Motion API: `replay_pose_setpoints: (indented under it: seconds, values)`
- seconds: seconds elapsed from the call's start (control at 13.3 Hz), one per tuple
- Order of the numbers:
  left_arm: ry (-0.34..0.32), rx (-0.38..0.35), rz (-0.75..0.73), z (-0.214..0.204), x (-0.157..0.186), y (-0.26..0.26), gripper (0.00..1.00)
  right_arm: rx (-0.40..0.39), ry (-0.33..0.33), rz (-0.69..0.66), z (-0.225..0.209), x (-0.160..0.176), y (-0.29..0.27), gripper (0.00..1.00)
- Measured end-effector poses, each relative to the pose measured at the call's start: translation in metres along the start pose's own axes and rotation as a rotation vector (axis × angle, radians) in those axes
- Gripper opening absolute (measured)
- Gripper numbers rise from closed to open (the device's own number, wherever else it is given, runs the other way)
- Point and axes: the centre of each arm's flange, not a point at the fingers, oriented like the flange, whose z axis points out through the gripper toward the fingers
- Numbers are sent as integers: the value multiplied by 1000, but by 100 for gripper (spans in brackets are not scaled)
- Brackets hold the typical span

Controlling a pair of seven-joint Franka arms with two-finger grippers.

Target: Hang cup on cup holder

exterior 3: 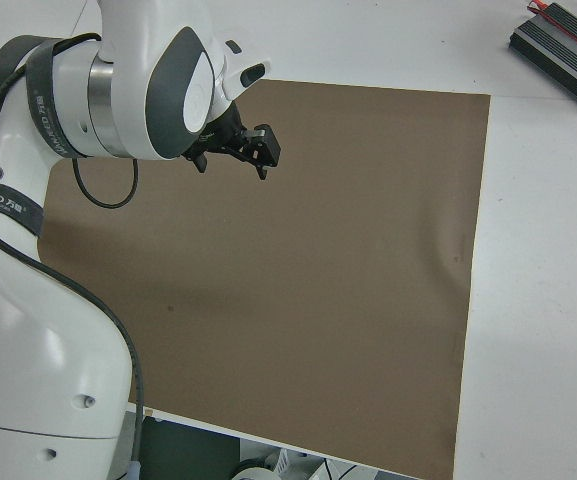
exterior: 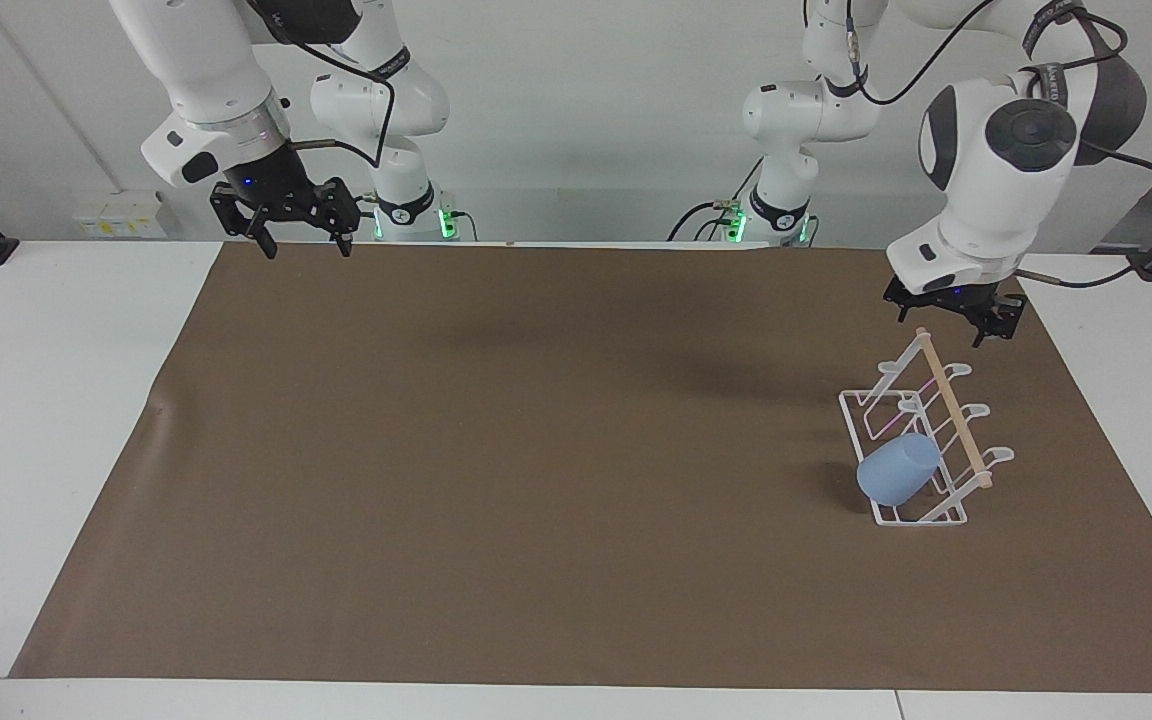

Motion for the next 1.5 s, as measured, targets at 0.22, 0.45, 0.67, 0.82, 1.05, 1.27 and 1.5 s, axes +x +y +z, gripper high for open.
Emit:
replay_pose_setpoints:
  seconds: [0.22,0.45,0.67,0.82,1.05,1.27,1.5]
  values:
    - [67,-80,-110,-14,-21,-16,100,0,0,0,0,0,0,100]
    - [39,-100,-134,-12,-30,-10,100,0,0,0,0,0,0,100]
    - [66,-140,-172,-14,-28,-6,100,0,0,0,0,0,0,100]
    - [90,-139,-211,-25,-31,-11,100,0,0,0,0,0,0,100]
    - [112,-150,-317,-39,-33,-14,100,0,0,0,0,0,0,100]
    - [124,-162,-392,-56,-35,-14,100,0,0,0,0,0,0,100]
    - [141,-167,-435,-66,-41,-23,100,0,0,0,0,0,0,100]
